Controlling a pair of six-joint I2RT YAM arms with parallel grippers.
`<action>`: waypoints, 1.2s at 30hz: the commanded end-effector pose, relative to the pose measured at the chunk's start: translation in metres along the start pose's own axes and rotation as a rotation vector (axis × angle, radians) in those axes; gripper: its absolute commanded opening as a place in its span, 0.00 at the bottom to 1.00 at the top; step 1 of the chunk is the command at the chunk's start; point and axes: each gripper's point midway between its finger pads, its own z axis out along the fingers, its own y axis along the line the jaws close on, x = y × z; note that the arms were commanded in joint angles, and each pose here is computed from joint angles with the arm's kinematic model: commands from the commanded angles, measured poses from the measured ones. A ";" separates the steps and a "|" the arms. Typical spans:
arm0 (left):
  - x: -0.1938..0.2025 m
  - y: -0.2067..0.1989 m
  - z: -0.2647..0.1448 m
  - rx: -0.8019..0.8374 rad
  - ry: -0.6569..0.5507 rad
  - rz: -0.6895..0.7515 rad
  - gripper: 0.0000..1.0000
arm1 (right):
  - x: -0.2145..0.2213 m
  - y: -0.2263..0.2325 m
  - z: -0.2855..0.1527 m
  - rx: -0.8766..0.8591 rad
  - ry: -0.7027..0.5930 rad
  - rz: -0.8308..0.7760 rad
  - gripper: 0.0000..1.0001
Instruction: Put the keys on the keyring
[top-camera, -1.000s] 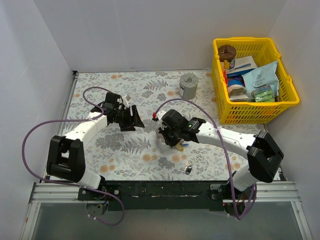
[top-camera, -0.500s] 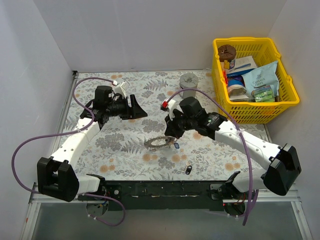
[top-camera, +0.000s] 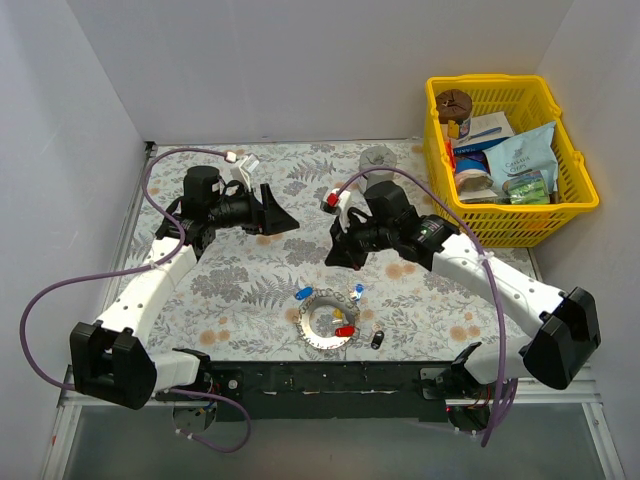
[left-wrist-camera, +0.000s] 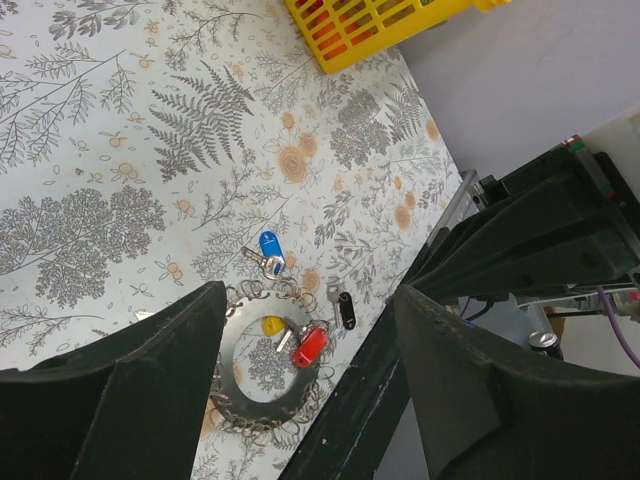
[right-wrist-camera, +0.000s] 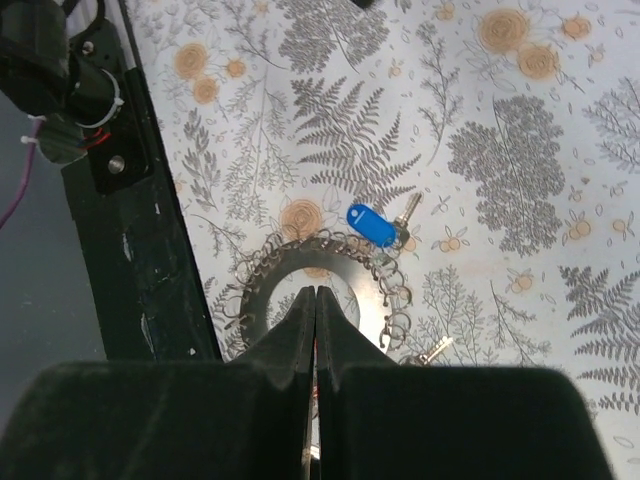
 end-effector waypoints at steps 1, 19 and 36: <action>-0.010 -0.003 -0.006 -0.021 -0.045 0.027 0.68 | 0.013 -0.022 -0.001 0.127 0.072 0.101 0.01; 0.176 0.034 0.059 -0.243 0.466 -0.132 0.21 | 0.131 -0.041 0.011 0.303 0.267 0.403 0.32; 0.228 0.062 0.095 -0.328 0.546 -0.218 0.02 | 0.161 -0.035 0.017 0.287 0.305 0.477 0.47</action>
